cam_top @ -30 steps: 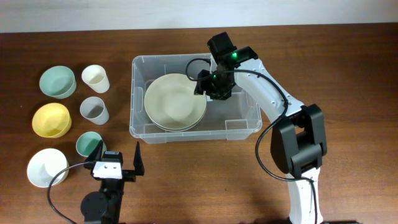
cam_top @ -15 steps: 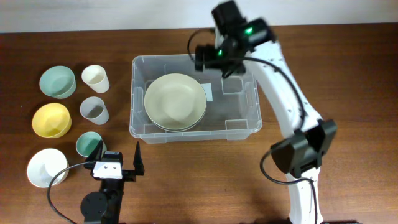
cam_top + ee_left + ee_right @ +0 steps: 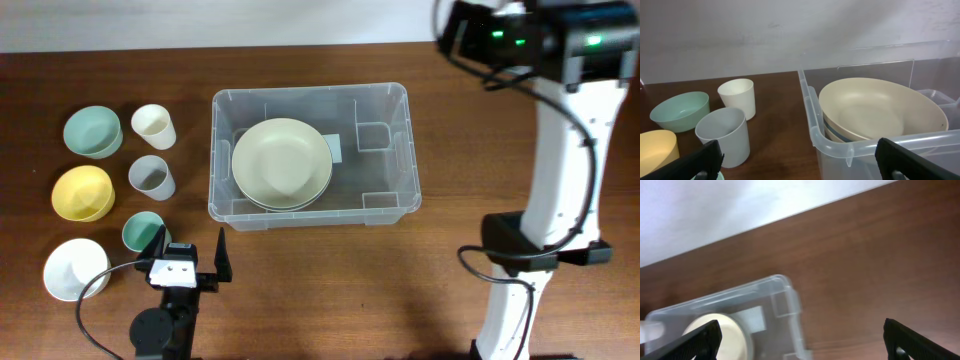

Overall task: Pack container
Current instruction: 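Withdraw the right gripper to the right side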

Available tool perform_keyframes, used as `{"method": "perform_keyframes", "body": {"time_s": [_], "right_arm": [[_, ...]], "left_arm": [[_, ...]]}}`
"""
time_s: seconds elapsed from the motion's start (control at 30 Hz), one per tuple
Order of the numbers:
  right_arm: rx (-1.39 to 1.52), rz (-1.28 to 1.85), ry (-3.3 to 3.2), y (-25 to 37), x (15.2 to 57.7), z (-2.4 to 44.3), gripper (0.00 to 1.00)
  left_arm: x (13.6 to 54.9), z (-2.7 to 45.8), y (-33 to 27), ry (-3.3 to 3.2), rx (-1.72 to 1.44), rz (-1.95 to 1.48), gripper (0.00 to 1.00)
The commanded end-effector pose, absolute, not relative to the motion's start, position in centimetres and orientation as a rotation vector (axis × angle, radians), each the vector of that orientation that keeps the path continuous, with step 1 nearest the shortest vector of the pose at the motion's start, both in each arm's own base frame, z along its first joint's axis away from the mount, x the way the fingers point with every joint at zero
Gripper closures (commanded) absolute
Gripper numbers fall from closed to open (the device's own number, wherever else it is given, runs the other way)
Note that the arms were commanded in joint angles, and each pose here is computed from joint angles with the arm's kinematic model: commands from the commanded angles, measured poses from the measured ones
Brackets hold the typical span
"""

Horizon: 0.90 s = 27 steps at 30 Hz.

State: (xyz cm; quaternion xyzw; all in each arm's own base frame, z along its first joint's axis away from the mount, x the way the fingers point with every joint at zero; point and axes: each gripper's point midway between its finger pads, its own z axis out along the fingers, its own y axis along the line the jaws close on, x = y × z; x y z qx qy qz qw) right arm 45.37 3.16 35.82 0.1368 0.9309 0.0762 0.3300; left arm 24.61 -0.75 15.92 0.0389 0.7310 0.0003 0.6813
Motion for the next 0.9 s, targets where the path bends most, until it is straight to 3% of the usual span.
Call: {"method": "perform_keyframes", "body": {"time_s": [0.0,0.3,0.47,0.87], "right_arm": [[0.314,0.202,2.485,0.8,43.9,35.6,0.01],[0.745,0.041,2.787,-10.0,38.2,26.4,0.01],[1.121,0.015,2.854,-16.0,34.0,21.4,0.01],[1.430,0.014,2.749,-22.4,30.8,17.9,0.01]], "left_arm": [[24.6,15.8,-0.6,1.641,0.077,0.001,0.01],[24.6,15.8,-0.6,1.641,0.077,0.001,0.00],[24.6,15.8,-0.6,1.641,0.077,0.001,0.00],[24.6,15.8,-0.6,1.641,0.077,0.001,0.01]]}}
